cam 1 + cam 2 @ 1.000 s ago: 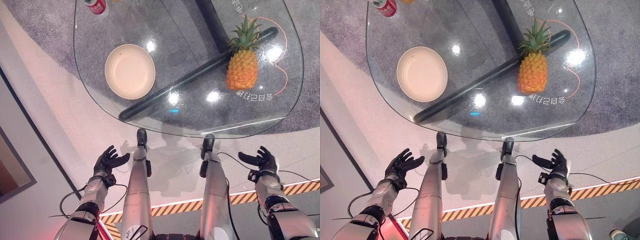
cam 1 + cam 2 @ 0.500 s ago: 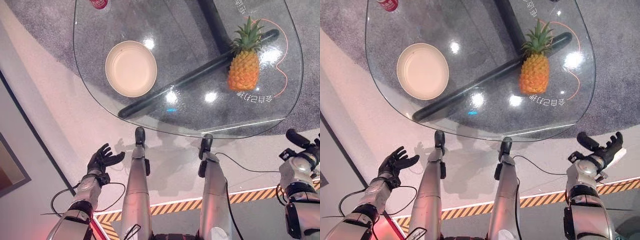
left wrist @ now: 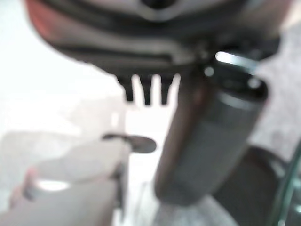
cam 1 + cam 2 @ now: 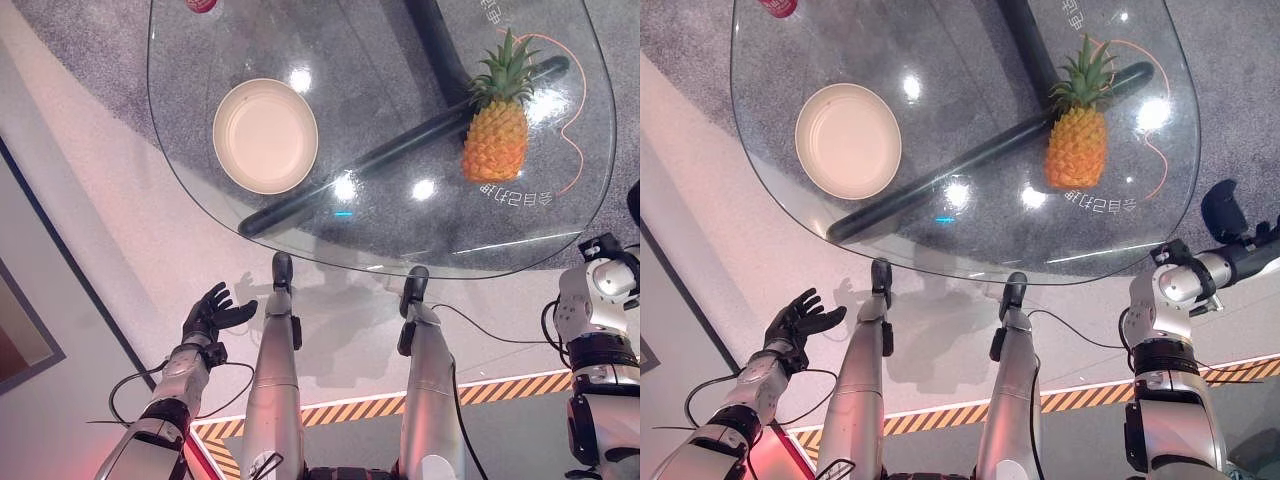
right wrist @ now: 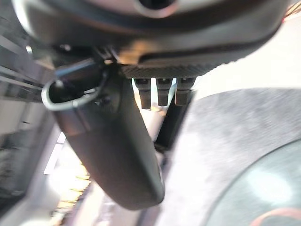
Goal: Pick up the fruit to the plate
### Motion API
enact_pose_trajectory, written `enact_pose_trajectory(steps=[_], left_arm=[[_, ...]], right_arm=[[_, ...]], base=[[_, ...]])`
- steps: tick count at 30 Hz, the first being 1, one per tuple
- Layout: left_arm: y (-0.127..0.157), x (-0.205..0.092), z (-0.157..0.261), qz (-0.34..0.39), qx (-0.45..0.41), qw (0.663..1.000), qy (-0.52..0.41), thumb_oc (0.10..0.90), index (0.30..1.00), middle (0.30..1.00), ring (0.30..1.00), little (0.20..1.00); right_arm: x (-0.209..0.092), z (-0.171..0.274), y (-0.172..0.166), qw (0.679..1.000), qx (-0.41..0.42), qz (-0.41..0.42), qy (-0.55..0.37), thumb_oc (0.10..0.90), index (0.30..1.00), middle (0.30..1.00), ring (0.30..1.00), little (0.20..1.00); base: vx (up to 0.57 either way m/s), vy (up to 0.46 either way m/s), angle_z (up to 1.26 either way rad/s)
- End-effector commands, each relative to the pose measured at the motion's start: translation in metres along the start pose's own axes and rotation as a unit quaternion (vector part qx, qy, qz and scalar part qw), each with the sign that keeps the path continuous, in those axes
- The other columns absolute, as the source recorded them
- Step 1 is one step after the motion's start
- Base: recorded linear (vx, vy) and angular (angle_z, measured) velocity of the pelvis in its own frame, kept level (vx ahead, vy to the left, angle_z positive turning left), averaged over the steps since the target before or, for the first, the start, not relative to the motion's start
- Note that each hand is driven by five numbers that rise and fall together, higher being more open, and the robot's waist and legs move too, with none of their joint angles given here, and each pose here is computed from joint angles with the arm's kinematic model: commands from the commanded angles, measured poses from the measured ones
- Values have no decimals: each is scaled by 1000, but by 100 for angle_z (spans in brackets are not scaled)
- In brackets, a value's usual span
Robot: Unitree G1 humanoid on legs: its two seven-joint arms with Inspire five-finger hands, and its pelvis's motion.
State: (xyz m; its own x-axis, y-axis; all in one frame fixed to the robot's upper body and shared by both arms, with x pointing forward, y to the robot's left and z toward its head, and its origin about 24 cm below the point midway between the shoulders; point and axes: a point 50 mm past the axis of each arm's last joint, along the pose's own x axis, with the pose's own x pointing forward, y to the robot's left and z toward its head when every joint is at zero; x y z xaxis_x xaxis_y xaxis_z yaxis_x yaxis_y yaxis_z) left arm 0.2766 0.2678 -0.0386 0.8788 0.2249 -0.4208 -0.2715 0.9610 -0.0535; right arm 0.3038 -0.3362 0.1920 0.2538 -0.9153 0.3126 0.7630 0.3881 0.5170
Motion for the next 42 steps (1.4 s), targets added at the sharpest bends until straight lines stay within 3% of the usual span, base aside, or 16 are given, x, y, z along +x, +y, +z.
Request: enact_pose_trajectory(steps=[1, 8, 16, 22, 33, 42], left_arm=[[25, -13, -24, 54, -23, 998, 25, 800, 900, 900, 900, 900], [22, -14, -28, 51, -31, 998, 26, 800, 900, 900, 900, 900], [16, -17, -36, 44, -29, 998, 28, 800, 900, 900, 900, 900], [12, -19, -41, 41, -27, 998, 29, 800, 900, 900, 900, 900], [7, -20, -46, 34, -29, 998, 35, 800, 900, 900, 900, 900], [4, -20, -47, 28, -29, 998, 37, 800, 900, 900, 900, 900]], right_arm=[[13, 57, 2, 987, 34, -9, -159, 800, 900, 900, 900, 900], [-9, 75, 20, 975, 43, 59, -210, 800, 900, 900, 900, 900], [-45, 53, 48, 957, 10, 263, -126, 800, 900, 900, 900, 900], [-61, 42, 55, 944, 9, 319, -87, 800, 900, 900, 900, 900], [-88, 39, 64, 924, -2, 375, -79, 800, 900, 900, 900, 900], [-90, 33, 65, 925, -12, 375, -64, 800, 900, 900, 900, 900]], base=[[0, 0, 0], [9, 19, 0], [0, 0, 0], [0, 0, 0], [-2, 5, -1], [0, 0, 0]])
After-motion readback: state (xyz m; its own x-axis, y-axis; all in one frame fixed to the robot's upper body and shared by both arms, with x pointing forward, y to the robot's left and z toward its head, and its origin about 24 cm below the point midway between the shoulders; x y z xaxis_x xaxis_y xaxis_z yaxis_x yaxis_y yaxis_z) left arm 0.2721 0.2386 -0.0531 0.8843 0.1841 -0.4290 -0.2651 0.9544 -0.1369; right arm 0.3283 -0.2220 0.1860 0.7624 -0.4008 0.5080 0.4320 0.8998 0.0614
